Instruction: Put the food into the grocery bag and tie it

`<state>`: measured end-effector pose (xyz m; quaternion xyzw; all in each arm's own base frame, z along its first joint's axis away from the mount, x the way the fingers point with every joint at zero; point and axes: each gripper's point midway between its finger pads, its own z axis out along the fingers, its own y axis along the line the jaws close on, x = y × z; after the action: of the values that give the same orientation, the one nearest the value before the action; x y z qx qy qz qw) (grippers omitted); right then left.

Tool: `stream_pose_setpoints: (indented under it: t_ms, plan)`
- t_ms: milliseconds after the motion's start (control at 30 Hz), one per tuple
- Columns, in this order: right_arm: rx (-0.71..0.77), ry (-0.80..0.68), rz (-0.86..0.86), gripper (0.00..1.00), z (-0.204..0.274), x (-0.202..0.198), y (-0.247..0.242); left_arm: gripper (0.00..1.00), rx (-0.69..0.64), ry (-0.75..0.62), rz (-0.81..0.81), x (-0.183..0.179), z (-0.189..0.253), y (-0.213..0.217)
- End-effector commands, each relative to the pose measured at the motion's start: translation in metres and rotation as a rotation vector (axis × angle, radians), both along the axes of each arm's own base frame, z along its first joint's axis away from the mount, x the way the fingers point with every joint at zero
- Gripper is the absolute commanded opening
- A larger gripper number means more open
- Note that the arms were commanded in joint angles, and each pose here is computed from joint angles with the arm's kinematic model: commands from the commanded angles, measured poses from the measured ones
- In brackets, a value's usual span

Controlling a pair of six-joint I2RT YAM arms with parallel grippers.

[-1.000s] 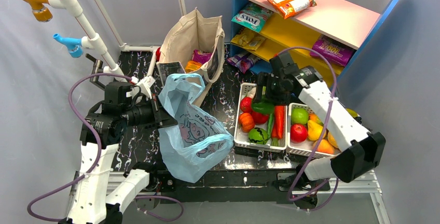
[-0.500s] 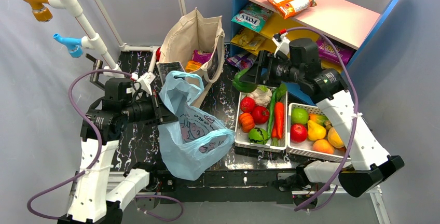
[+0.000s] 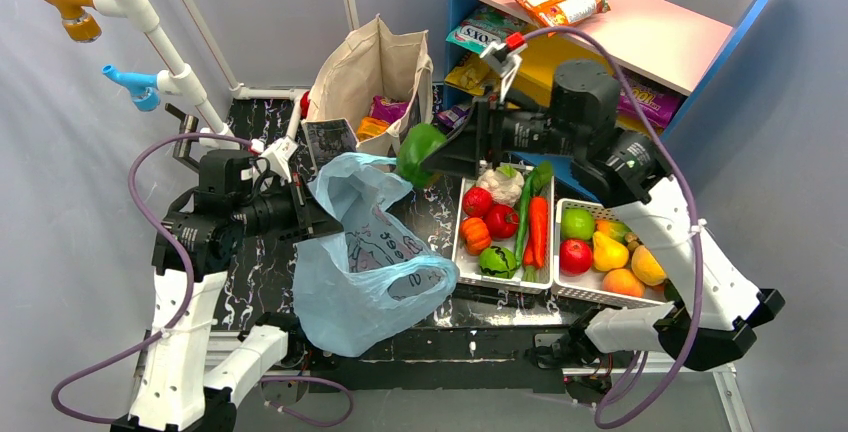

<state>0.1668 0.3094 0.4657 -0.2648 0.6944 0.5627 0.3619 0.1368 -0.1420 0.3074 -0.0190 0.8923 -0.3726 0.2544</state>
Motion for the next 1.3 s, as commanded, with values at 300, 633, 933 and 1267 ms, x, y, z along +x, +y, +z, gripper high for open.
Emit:
stream_pose_setpoints:
  t_ms: [300,633,933,1267]
  plan:
    - [-0.118,-0.144,0.245,0.49,-0.036,-0.043,0.070,0.00,-0.015,-0.015,-0.007,-0.015,0.006,0.001]
    - [-0.194,-0.203,0.347,0.72,-0.052,-0.066,0.099,0.00,-0.019,-0.023,0.015,-0.018,0.006,0.003]
    - [-0.464,-0.307,0.375,0.82,-0.108,-0.062,0.103,0.00,-0.018,-0.024,0.022,-0.020,0.009,0.004]
    - [-0.552,-0.385,0.385,0.86,-0.143,-0.061,0.105,0.00,-0.021,-0.026,0.018,-0.019,0.011,0.003]
